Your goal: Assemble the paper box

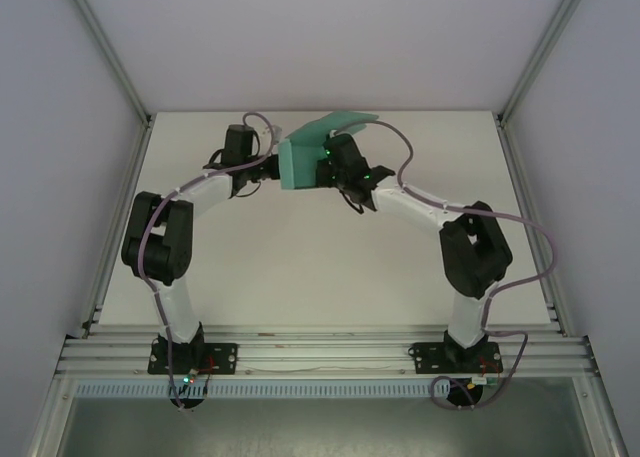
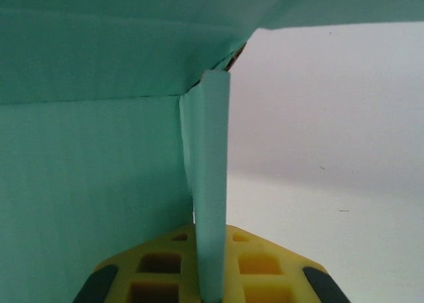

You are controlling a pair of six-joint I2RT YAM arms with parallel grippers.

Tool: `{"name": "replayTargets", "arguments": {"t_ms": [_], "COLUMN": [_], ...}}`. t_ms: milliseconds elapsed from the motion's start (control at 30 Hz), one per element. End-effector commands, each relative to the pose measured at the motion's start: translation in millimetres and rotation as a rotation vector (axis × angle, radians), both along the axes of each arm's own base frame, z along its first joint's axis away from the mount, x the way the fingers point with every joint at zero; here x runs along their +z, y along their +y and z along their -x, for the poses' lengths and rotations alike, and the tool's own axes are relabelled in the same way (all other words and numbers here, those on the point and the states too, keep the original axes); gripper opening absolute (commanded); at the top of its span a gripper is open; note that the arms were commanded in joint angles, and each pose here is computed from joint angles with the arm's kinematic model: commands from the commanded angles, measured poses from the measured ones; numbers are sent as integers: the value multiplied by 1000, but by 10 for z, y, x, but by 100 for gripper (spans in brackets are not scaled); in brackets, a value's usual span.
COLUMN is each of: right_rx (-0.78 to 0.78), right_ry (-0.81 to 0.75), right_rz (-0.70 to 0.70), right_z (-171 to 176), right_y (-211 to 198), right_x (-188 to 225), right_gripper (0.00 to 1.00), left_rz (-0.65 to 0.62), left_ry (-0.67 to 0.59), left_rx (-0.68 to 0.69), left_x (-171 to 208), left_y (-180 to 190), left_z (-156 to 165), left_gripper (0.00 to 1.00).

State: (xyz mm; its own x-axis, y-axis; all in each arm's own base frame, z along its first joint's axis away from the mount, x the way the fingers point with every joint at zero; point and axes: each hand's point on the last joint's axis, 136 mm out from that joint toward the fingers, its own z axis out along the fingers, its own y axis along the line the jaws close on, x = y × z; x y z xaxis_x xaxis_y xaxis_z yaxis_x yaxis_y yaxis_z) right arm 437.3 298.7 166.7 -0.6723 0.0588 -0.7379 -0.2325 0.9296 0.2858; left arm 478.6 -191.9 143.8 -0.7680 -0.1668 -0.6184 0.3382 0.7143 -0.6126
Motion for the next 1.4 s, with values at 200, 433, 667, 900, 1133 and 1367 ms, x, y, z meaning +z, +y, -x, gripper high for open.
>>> {"name": "replayTargets", "arguments": {"t_ms": [200, 433, 667, 900, 1133, 1367], "right_rx": [-171, -166, -198, -177, -133, -149], "right_ry": [148, 376, 418, 428, 370, 293], "right_rz": [140, 274, 518, 639, 517, 434], "right_z": [285, 524, 585, 675, 633, 588], "right_y": [-868, -993, -1136, -1214, -1042, -995], "right_x": [-168, -881, -1222, -1377, -1035, -682], "right_gripper": [0, 0, 0, 15, 52, 63], "left_rz": [-106, -299, -316, -328, -312, -303], "left_ry": [177, 177, 134, 143, 105, 57], "left_rx": [191, 347, 361, 351, 308, 249], "left_x": [-424, -455, -295, -361, -277, -133], "left_y": [569, 1060, 1107, 1105, 998, 846], "left_z": [232, 410, 445, 432, 410, 397], "left_gripper": [100, 100, 100, 100, 99, 100]}}
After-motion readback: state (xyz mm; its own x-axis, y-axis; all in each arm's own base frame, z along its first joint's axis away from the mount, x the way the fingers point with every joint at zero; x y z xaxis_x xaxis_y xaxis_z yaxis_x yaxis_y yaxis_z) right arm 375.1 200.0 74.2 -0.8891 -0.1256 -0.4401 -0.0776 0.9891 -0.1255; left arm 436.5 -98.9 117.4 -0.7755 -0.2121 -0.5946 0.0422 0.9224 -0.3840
